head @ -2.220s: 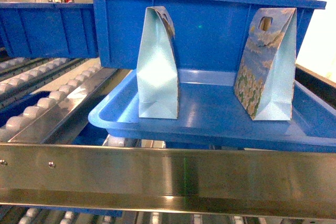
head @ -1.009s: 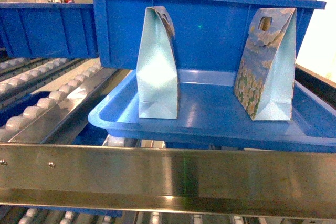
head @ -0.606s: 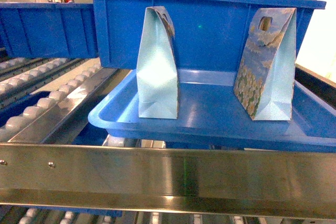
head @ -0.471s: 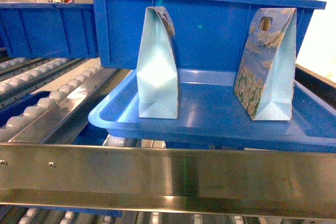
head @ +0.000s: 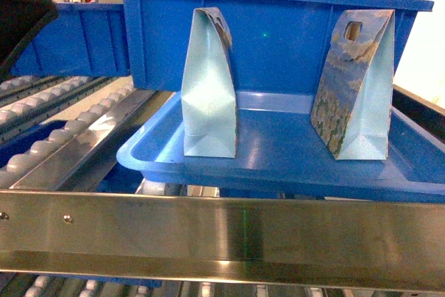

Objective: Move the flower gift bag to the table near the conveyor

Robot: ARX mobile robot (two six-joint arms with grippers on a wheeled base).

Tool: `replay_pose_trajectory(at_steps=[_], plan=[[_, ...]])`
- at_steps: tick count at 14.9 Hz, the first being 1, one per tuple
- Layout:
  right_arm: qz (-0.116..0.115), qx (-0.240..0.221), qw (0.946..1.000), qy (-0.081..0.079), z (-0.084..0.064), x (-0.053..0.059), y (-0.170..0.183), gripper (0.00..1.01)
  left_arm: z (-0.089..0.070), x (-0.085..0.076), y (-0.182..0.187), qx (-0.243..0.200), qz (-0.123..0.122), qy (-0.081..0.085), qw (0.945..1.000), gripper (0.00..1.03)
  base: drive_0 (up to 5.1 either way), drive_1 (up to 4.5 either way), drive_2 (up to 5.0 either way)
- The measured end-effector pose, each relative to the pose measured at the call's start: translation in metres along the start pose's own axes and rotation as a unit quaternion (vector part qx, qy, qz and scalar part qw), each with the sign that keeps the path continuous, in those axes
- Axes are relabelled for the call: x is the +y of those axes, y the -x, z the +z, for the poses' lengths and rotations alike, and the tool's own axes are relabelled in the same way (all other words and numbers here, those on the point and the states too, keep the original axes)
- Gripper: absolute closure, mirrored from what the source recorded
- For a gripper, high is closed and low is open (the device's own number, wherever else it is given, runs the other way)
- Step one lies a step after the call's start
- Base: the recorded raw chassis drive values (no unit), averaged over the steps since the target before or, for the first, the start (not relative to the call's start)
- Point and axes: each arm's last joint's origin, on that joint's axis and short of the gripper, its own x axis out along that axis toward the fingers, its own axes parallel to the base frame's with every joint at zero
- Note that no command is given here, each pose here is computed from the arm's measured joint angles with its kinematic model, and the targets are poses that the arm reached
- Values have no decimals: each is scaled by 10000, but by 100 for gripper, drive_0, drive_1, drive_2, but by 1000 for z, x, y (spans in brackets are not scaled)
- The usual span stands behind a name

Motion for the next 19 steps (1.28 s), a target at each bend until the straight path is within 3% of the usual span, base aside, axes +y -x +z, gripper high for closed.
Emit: replay_pose_trajectory(at_steps=[3,11,14,16,18,19], plan=[[36,-187,9998,-20,19,5,-10,3,16,-13,-19,82,-163,147,9997,5,0,0,0],[230,151,9996,-57,32,17,-36,3,28,-25,-47,216,-247,237,9992,5,0,0,0],[278,41,9996,-32,53,27,-57,3,43,-20,-62,21,-79,217,9997,5,0,0,0],[290,0,9996,-5,61,35,-62,3,42,-16,-62,42,-9,251,9997,5,0,0,0],[333,41,9994,24,59,43,-63,3,41,-8,-62,60,112,266,9996,5,0,0,0],[159,109,9998,60,56,44,-65,3,40,-2,-61,37,214,265,9994,5,0,0,0]])
